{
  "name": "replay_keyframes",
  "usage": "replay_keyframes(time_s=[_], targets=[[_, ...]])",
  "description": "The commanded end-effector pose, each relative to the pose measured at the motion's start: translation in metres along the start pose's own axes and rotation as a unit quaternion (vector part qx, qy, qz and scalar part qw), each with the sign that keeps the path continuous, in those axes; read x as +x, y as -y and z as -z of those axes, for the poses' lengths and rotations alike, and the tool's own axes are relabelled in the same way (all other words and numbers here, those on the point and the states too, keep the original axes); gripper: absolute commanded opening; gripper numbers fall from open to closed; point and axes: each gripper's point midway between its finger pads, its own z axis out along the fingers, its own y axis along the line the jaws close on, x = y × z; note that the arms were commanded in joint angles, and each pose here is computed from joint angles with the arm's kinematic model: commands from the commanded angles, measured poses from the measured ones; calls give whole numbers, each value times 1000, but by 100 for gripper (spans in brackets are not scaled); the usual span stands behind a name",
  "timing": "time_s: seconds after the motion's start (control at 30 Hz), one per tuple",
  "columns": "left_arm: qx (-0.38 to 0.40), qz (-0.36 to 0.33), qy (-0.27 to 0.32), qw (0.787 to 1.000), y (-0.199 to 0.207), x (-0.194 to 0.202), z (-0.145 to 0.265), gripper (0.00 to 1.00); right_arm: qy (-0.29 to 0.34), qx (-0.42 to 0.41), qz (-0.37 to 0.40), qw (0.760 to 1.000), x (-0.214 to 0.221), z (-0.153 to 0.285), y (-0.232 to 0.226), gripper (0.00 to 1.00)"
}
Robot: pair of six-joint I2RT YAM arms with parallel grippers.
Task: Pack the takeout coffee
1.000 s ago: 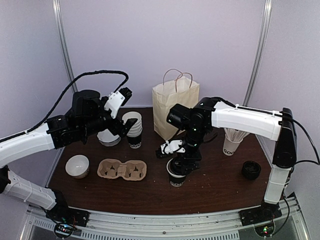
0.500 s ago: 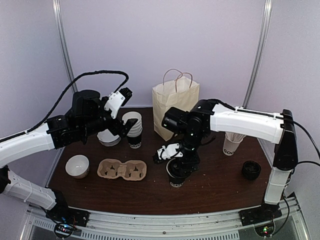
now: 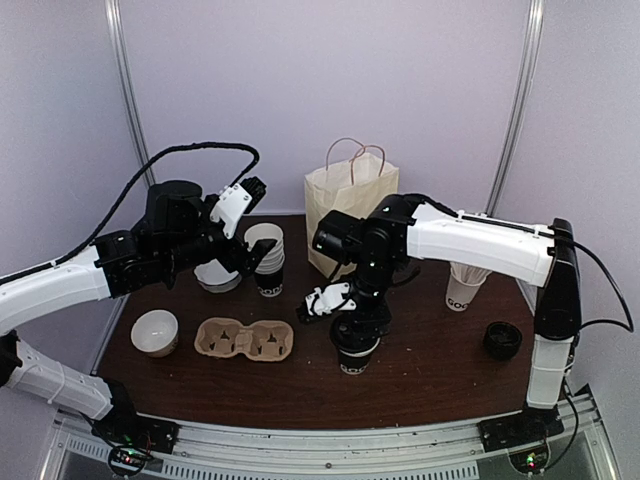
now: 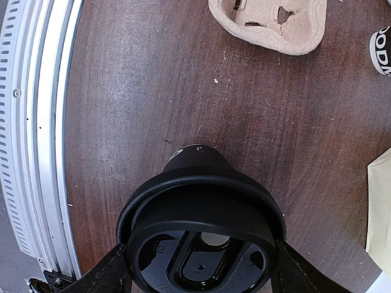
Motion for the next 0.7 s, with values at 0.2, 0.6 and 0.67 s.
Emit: replay_keyframes(time_s=[0.2, 0.6, 0.67], targets=[[3, 0, 10, 1000, -2, -6, 1, 97, -28, -9, -8, 1000, 9, -4, 0, 79], [4, 1, 9, 1000, -1, -6, 0, 98, -31, 14, -25, 999, 14, -4, 16, 80], [4, 0, 10, 1000, -1, -6, 0, 98, -32, 9, -26, 999, 14, -6, 15, 81]])
